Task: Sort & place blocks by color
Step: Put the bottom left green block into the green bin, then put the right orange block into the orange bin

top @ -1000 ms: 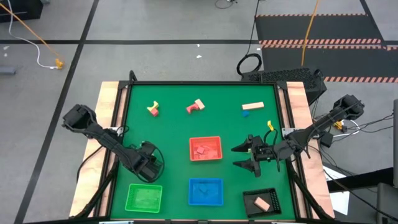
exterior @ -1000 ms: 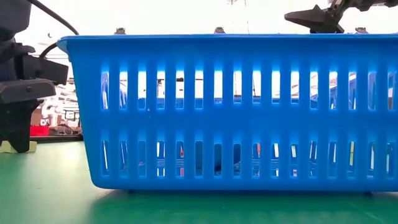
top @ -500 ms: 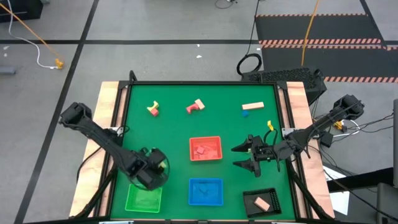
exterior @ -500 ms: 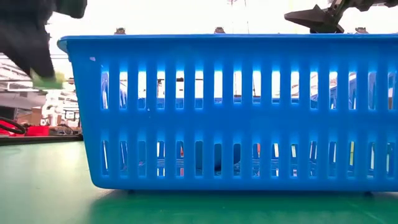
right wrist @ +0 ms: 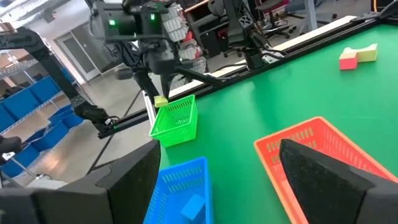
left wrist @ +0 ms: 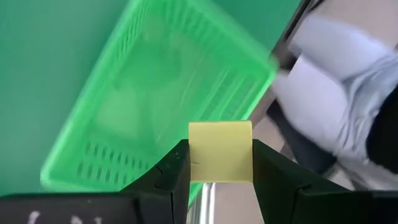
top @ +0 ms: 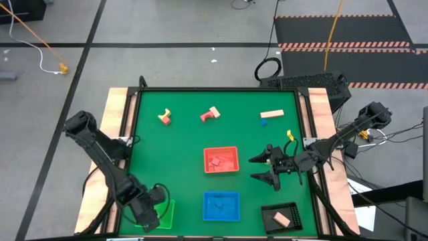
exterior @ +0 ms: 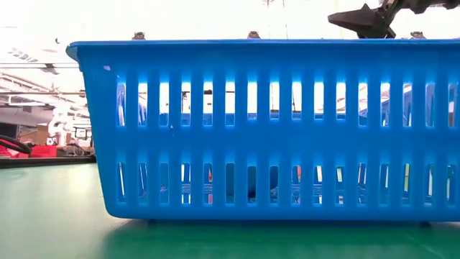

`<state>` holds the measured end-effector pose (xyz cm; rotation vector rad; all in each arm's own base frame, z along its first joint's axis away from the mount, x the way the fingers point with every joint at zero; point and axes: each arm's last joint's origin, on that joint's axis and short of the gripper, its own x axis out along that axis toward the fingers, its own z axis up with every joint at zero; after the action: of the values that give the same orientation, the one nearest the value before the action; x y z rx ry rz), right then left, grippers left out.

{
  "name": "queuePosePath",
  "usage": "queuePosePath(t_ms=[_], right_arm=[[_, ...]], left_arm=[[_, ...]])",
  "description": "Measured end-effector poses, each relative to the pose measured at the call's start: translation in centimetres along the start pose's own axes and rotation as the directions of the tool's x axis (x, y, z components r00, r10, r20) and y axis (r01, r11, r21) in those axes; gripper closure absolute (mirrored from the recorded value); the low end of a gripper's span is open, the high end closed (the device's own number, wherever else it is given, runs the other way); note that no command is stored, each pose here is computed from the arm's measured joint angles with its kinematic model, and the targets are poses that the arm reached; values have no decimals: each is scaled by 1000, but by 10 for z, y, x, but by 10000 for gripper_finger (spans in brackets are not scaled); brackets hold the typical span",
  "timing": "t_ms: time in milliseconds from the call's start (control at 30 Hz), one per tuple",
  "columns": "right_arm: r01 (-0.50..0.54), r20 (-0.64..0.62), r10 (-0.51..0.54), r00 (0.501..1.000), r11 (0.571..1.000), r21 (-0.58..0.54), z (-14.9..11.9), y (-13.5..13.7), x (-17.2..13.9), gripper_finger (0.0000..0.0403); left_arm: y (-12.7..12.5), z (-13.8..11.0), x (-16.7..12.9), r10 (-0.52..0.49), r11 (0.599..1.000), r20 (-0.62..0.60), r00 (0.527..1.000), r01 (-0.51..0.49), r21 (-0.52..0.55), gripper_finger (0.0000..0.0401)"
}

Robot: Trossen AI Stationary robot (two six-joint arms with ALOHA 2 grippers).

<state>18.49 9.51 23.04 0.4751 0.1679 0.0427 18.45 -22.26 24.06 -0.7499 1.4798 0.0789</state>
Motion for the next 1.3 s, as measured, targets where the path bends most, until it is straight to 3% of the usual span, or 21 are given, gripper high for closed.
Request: queuePosePath(t_ms=[233,467,567,733,900,1100,1300], right_arm=[[0,0,0,1000,999,34,0,0,0,85],[0,0,0,1000,1000,31,0,0,0,85],[0,0,0,1000,1000,28,0,0,0,85],[17,10,-17,1000,1000,11,2,-3,1,85],[132,80,-137,987,989,67,9,-14,5,85],[212,121,-212,970,977,16,19,-31,10,85],[287,151,-279,949,957,-35,27,-46,13,85]], left_arm=[[15,-9,15,63,995,-81,995,-69,-67,268],[28,-9,24,110,986,-102,989,-122,-114,207],[27,-9,24,105,987,-109,988,-117,-113,199],[27,-10,24,98,987,-138,985,-114,-113,211],[23,-5,21,57,993,-132,990,-70,-99,230],[18,10,18,-19,1000,-86,996,17,-25,247],[22,35,14,-13,999,35,999,12,37,248]])
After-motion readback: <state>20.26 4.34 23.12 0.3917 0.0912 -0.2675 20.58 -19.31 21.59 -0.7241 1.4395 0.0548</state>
